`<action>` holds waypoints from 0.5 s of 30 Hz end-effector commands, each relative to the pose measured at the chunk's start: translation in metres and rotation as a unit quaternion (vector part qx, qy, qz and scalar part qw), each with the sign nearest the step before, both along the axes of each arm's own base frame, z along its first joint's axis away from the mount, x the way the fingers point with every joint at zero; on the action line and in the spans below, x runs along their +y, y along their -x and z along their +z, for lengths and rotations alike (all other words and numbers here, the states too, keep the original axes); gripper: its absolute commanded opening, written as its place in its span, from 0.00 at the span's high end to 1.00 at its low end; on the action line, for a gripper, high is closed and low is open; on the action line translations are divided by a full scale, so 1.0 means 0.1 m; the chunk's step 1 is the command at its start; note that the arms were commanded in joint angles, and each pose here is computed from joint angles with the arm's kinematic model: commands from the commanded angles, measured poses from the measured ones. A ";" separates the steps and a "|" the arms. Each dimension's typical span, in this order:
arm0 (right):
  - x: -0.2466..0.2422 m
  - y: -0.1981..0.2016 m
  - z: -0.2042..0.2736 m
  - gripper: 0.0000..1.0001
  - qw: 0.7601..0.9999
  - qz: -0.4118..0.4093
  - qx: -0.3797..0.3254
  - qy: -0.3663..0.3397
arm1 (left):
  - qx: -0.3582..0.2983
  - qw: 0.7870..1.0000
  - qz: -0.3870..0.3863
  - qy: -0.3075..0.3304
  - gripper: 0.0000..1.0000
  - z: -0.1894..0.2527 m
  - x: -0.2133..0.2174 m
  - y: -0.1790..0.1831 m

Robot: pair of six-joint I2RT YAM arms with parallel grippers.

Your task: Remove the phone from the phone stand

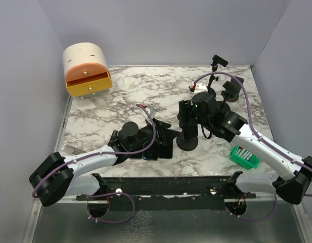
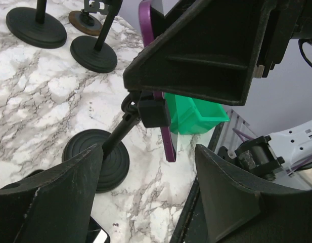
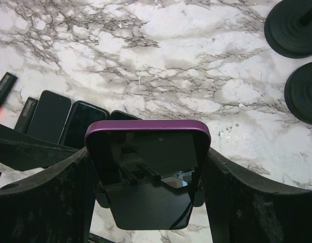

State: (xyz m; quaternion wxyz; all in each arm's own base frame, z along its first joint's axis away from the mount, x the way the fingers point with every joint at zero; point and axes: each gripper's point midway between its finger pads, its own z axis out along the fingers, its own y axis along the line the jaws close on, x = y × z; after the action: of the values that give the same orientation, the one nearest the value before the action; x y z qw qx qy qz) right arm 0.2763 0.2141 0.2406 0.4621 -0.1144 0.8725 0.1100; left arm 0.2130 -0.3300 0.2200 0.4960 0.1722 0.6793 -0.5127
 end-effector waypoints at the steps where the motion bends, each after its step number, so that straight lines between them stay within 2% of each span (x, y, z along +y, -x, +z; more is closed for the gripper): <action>1: -0.04 -0.01 0.01 1.00 1.000 -0.023 0.000 -0.005 | -0.070 0.997 0.007 0.012 0.27 0.25 -0.15 -0.10; 7: -0.06 0.01 -0.02 1.00 1.000 -0.029 0.009 0.000 | -0.093 0.994 0.054 0.002 0.40 0.31 -0.18 -0.24; 15: -0.05 0.00 0.04 1.00 1.000 -0.030 0.008 -0.007 | -0.110 0.991 0.067 -0.021 0.41 0.28 -0.28 -0.23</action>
State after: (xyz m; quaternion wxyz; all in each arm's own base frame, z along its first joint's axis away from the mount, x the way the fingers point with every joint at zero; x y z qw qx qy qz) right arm 0.2769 0.2114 0.2414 0.4624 -0.1002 0.8745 0.1065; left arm 0.2282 -0.3526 0.2366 0.5687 0.1951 0.6512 -0.4630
